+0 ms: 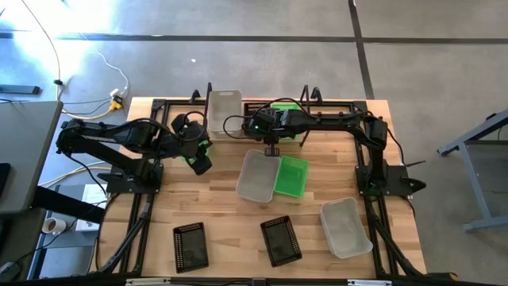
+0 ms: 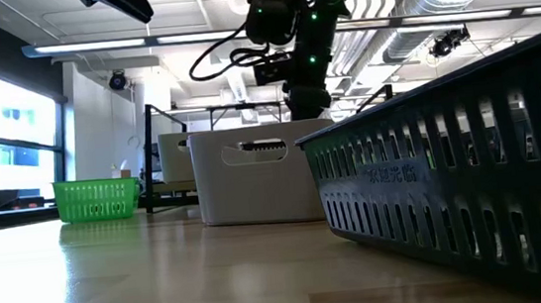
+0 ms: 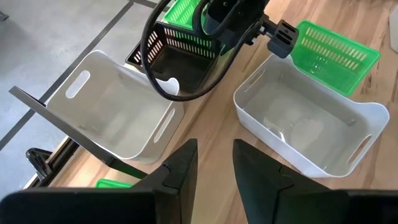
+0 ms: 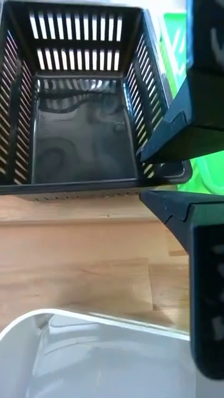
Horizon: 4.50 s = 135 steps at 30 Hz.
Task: Stack baskets on shelf by color
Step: Stack the top gray bin on the gray bin on the shelf
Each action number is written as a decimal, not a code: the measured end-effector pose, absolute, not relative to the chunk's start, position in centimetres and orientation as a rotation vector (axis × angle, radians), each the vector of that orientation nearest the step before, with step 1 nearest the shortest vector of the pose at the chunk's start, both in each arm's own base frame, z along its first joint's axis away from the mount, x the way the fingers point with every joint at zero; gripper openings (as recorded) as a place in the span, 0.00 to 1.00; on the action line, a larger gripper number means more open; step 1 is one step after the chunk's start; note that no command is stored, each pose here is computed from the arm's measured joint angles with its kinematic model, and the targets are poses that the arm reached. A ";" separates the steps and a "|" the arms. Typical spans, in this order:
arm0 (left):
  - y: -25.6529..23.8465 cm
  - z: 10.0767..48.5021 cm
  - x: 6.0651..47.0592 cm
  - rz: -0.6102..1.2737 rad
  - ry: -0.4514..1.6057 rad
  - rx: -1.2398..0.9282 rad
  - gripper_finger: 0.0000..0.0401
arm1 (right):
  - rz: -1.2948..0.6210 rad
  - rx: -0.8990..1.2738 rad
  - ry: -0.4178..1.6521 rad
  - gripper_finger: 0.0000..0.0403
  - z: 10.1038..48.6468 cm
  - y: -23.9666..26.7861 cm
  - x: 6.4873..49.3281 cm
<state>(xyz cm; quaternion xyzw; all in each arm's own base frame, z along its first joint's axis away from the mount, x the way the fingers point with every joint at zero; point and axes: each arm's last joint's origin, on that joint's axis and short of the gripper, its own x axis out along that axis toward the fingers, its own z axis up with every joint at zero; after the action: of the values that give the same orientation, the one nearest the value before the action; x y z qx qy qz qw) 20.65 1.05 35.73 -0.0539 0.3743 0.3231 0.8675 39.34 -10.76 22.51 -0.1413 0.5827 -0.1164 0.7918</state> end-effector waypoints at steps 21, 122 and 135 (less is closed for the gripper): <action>0.8 35.6 20.7 0.606 0.807 -0.170 0.23 | -0.291 -0.047 1.294 0.17 27.1 -8.3 38.5; -3.2 17.4 36.4 -0.186 1.232 0.176 0.40 | -0.934 0.398 0.913 0.17 40.5 -0.7 30.0; -3.2 17.5 36.5 -0.189 1.224 0.176 0.02 | -0.932 0.400 0.911 0.17 40.5 -0.7 30.0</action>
<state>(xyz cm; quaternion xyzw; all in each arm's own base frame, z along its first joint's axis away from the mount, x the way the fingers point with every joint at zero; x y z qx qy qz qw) 36.46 -3.22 17.53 0.0822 0.5730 -0.0884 0.8107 30.00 -0.70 40.50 0.1850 0.4209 -0.4308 0.7766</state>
